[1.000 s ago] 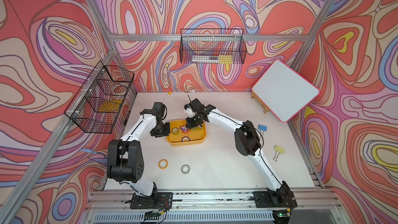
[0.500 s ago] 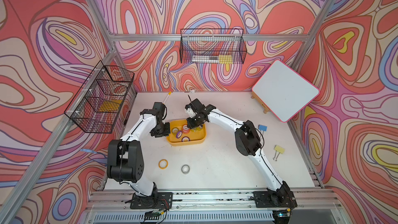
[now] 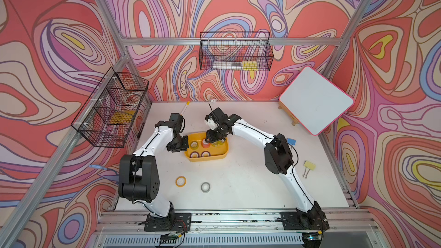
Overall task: Put the transparent tape into the storage box
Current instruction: Pick up the tape from the center of the board.
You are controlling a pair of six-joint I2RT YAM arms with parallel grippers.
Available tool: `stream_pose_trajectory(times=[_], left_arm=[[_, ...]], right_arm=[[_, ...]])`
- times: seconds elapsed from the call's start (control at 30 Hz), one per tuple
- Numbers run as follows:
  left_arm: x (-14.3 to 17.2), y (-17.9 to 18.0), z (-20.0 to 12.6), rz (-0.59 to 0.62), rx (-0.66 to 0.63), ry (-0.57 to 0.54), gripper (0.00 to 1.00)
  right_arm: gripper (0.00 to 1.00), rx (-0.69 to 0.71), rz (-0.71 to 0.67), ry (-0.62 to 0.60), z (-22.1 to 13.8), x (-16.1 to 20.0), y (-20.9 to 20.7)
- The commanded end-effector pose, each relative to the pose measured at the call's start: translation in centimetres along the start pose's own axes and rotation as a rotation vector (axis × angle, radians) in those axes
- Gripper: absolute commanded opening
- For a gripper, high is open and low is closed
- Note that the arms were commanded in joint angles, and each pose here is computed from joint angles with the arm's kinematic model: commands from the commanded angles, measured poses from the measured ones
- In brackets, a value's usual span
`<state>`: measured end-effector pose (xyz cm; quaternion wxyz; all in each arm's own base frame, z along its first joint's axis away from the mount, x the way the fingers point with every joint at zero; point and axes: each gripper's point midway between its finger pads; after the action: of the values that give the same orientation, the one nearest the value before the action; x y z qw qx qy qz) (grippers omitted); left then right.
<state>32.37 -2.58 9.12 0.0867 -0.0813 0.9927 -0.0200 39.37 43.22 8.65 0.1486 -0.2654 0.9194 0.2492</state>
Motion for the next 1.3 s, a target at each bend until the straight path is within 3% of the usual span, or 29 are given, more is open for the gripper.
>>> stream_pose_trajectory(times=[0.0, 0.13, 0.37, 0.5, 0.73, 0.93, 1.07, 1.27], left_arm=[[0.2, 0.1, -0.6, 0.01, -0.002, 0.002, 0.36], [-0.2, -0.2, -1.3, 0.006, 0.015, -0.032, 0.39], [-1.7, -0.1, -5.9, 0.002, 0.039, -0.26, 0.63], [-1.3, 0.3, -8.0, 0.026, 0.026, -0.325, 0.66], [3.6, 1.2, -7.3, -0.101, 0.015, -0.169, 0.63], [8.4, 2.5, -5.8, -0.234, -0.023, -0.083, 0.6], [11.1, 2.8, -3.8, -0.293, -0.041, -0.009, 0.51], [12.8, 2.8, -2.8, -0.341, -0.098, 0.034, 0.44]], right_arm=[[0.38, -0.027, 0.001, -0.033, -2.3, -0.3, 1.7], [0.38, -0.014, 0.004, -0.047, -3.6, -0.2, 1.9], [0.43, 0.077, 0.041, -0.049, -6.6, 1.0, 0.9], [0.48, 0.15, 0.071, -0.035, -8.3, 2.5, -0.5], [0.48, 0.222, 0.16, -0.044, -11.8, 4.7, -3.7], [0.5, 0.227, 0.209, -0.008, -12.6, 7.6, -6.1], [0.51, 0.213, 0.217, -0.005, -13.1, 8.8, -7.2], [0.49, 0.163, 0.234, -0.023, -13.7, 9.4, -8.1]])
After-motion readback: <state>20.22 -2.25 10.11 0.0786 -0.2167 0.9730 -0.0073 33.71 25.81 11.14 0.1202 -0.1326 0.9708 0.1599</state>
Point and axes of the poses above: each gripper's point midway between its finger pads, its own z axis out along the fingers, its own y axis along the line the jaws close on, x = y × z
